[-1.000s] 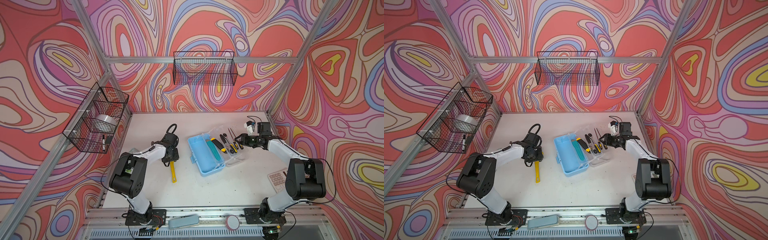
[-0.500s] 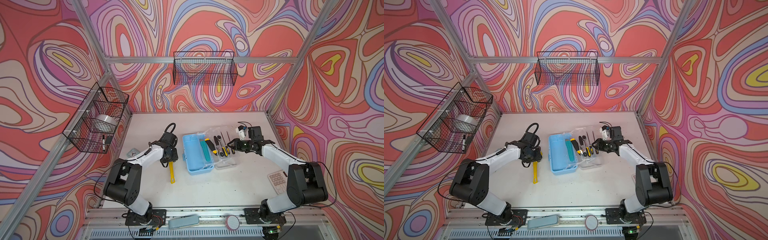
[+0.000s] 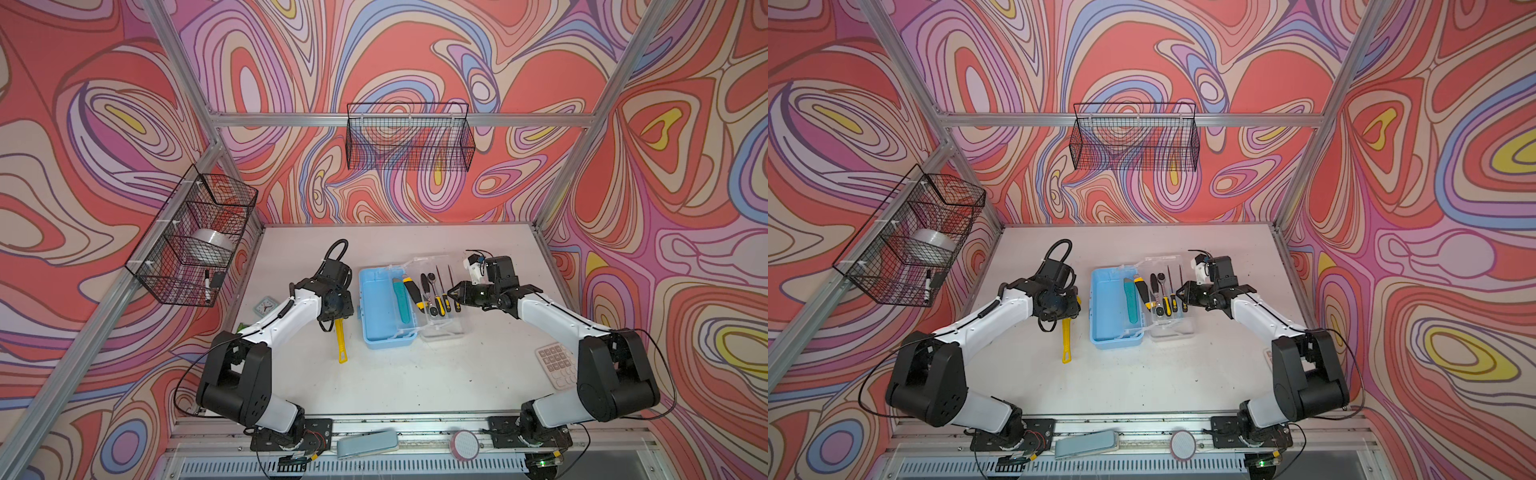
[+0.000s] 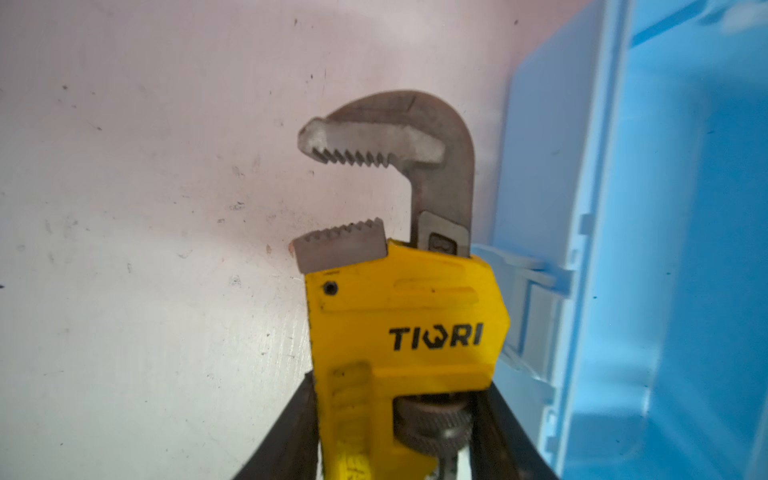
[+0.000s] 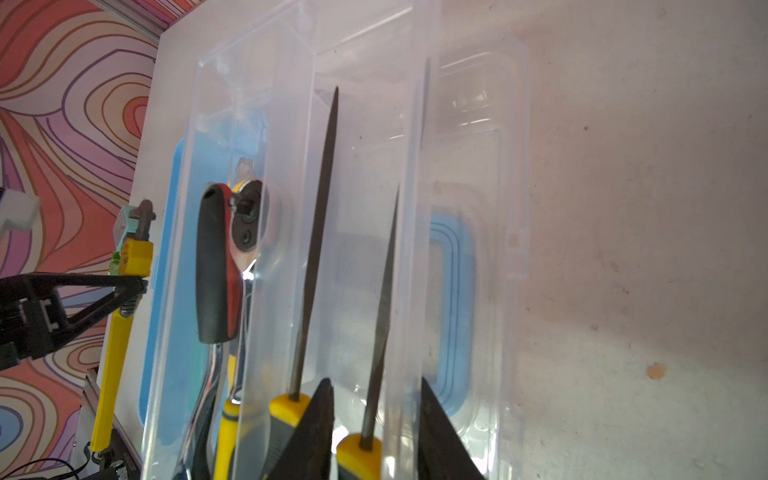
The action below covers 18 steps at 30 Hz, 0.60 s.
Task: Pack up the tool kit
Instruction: 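Carry the wrench over the box with the left gripper while the right gripper hovers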
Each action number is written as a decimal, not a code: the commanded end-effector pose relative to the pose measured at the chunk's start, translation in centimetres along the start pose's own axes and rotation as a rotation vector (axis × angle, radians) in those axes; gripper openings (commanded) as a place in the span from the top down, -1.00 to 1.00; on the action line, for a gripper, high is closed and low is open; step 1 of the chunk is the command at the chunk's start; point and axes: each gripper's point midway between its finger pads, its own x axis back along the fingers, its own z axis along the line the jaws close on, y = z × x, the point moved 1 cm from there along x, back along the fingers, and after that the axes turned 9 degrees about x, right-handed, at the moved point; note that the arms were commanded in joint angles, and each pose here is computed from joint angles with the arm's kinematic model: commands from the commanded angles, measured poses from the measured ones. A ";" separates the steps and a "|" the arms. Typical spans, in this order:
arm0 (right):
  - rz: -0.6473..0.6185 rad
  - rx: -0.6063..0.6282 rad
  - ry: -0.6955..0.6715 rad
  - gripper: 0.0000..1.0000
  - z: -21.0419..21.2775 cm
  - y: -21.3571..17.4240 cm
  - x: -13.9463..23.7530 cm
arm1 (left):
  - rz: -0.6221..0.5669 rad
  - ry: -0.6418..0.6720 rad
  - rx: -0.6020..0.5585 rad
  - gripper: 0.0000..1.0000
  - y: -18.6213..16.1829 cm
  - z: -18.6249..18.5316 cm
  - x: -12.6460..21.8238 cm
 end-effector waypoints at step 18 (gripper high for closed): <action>0.004 0.053 0.040 0.37 2.5 -0.5 -0.6 | -0.112 -0.154 -0.125 0.98 5.0 -10.0 3.4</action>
